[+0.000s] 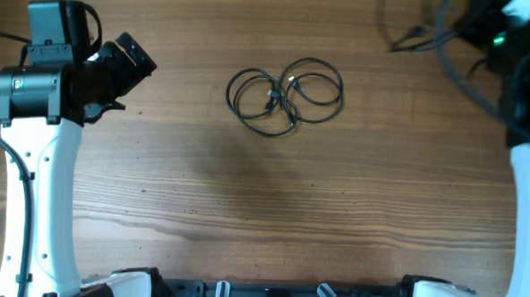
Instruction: Untangle cables
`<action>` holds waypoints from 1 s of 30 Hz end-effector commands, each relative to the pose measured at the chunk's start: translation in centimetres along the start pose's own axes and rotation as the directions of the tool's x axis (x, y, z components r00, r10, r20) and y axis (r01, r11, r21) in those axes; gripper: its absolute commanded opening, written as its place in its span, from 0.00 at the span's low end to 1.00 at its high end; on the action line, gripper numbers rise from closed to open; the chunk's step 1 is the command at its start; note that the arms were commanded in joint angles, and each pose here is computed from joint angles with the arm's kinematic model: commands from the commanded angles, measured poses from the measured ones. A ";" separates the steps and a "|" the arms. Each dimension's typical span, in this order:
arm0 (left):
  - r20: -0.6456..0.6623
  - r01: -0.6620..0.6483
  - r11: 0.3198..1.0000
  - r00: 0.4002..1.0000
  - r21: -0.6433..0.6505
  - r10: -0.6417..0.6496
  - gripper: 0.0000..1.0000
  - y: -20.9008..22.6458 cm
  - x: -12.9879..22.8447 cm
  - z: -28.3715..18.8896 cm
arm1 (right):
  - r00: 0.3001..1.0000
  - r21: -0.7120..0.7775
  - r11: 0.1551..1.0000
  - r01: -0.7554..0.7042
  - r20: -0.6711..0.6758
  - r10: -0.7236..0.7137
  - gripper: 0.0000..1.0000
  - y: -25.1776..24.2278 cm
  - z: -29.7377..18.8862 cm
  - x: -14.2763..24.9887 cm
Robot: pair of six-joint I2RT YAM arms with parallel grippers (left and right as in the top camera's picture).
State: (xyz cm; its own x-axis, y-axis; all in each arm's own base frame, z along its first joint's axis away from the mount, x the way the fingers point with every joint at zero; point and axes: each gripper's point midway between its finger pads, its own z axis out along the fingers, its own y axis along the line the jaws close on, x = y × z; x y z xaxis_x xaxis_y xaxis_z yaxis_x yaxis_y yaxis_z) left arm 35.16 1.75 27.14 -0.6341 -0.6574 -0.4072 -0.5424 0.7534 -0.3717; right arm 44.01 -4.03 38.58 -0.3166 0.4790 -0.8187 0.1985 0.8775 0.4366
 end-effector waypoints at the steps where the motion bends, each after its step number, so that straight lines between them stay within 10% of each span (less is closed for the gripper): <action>1: -0.010 -0.003 1.000 1.000 0.026 0.003 1.00 -0.5 0.0 -0.2 | 0.997 0.021 0.997 -0.071 0.007 0.071 0.04 -4.9 3.6 -1.4; 24: -0.055 -0.187 0.957 0.978 0.222 0.204 1.00 -8.7 5.0 -0.2 | 0.957 0.311 0.923 -0.225 -0.109 0.270 0.05 -31.7 15.2 6.6; 28: -0.049 -0.195 0.954 0.976 0.230 0.211 1.00 -9.0 5.1 -0.2 | 0.948 0.338 0.911 -0.235 -0.127 0.292 0.68 -32.3 15.0 7.4; 30: -0.047 -0.195 0.952 0.976 0.234 0.211 1.00 -9.1 5.1 -0.2 | 0.950 0.339 0.910 -0.239 -0.112 0.292 0.83 -32.1 14.3 6.6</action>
State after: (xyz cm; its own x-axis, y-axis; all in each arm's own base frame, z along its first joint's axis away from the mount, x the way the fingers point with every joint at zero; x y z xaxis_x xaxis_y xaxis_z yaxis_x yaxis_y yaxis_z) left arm 36.39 -8.01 28.40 -0.7567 -0.4907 -0.4320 -0.2825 0.8414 -0.4607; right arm 48.96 -29.13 12.55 -0.3615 0.7173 -0.5957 0.5741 0.6746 0.4640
